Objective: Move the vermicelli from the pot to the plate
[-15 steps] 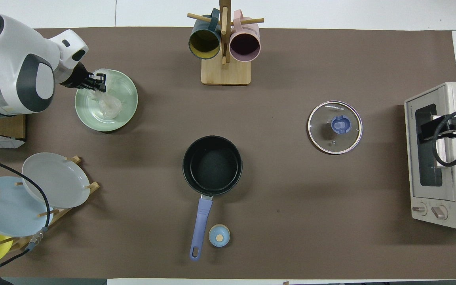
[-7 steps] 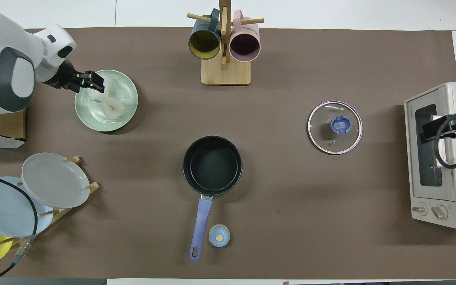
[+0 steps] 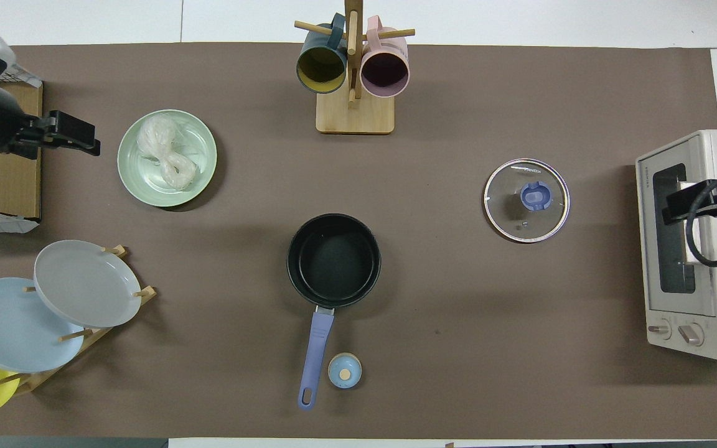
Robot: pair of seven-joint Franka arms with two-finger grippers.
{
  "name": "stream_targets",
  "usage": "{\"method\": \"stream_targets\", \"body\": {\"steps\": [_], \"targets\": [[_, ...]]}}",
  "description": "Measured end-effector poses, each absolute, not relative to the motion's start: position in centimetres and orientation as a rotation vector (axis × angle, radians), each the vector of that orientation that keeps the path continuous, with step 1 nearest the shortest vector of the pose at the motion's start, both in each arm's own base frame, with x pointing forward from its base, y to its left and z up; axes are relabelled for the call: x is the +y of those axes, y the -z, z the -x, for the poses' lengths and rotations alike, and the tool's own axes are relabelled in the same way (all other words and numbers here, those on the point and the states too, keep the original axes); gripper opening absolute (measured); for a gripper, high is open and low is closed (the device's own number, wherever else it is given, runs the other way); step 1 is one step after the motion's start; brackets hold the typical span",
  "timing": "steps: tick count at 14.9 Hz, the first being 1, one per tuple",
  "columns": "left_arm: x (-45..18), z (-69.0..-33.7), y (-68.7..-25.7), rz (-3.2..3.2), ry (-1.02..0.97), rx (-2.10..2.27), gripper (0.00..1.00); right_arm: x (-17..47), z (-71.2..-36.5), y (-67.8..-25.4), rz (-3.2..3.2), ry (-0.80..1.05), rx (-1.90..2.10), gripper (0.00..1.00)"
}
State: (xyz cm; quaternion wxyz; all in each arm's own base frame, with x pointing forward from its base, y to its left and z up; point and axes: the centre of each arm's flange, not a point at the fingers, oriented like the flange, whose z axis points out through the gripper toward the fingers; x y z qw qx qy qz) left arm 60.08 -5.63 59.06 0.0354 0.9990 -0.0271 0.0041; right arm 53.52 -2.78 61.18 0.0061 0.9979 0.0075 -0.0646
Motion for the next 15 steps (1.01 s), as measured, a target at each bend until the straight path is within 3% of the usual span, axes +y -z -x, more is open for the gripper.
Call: {"method": "stream_targets", "body": {"steps": [4,8,15], "targets": [[-5.6,-56.5,-61.7,-3.088,0.063,-0.071,1.00,-2.3,-53.1,-61.8,-3.123,0.188,0.032,1.00],[-6.8,-53.9,-58.9,-3.096,0.161,-0.056,1.00,-2.2,-53.0,-62.0,-3.123,0.184,0.035,1.00],[-8.0,-52.9,-61.6,-3.143,0.166,-0.089,1.00,-2.2,-53.0,-62.0,-3.123,0.184,0.034,1.00]]}}
